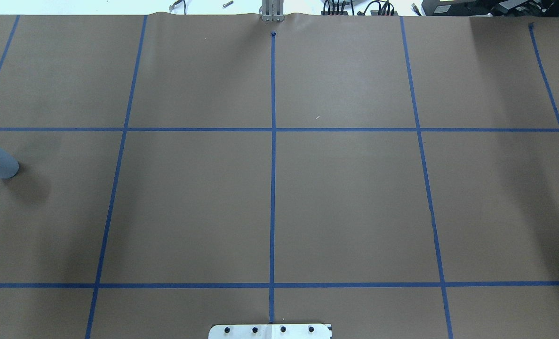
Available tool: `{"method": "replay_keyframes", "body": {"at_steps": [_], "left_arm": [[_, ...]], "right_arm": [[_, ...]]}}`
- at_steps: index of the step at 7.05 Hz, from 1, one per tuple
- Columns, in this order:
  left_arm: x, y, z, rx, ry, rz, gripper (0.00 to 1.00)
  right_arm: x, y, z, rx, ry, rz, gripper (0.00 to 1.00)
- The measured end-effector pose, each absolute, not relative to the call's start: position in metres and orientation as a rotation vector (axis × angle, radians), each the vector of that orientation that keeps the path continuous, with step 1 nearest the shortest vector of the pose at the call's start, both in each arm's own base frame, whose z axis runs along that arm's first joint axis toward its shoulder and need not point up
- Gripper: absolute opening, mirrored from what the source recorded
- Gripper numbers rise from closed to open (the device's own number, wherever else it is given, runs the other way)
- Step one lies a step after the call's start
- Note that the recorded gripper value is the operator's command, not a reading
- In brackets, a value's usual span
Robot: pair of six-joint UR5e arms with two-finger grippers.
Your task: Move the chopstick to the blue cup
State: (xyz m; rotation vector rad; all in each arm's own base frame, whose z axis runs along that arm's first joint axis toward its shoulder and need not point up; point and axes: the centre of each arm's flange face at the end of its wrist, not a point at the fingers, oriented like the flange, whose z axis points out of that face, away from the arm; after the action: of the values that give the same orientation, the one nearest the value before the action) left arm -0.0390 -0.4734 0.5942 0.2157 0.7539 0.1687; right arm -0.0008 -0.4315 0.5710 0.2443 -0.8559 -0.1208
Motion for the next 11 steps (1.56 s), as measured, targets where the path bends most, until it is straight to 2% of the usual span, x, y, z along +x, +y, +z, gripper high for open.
{"method": "replay_keyframes", "body": {"at_steps": [6,11], "left_arm": [[0.054,-0.510,0.610,0.122,0.796,0.120,0.98],[0.090,-0.497,0.626,0.059,0.801,0.097,0.98]], "right_arm": [[-0.010,-0.430,0.576,0.271,-0.871,-0.146,1.00],[-0.013,-0.431,0.575,0.266,-0.873,-0.144,1.00]]}}
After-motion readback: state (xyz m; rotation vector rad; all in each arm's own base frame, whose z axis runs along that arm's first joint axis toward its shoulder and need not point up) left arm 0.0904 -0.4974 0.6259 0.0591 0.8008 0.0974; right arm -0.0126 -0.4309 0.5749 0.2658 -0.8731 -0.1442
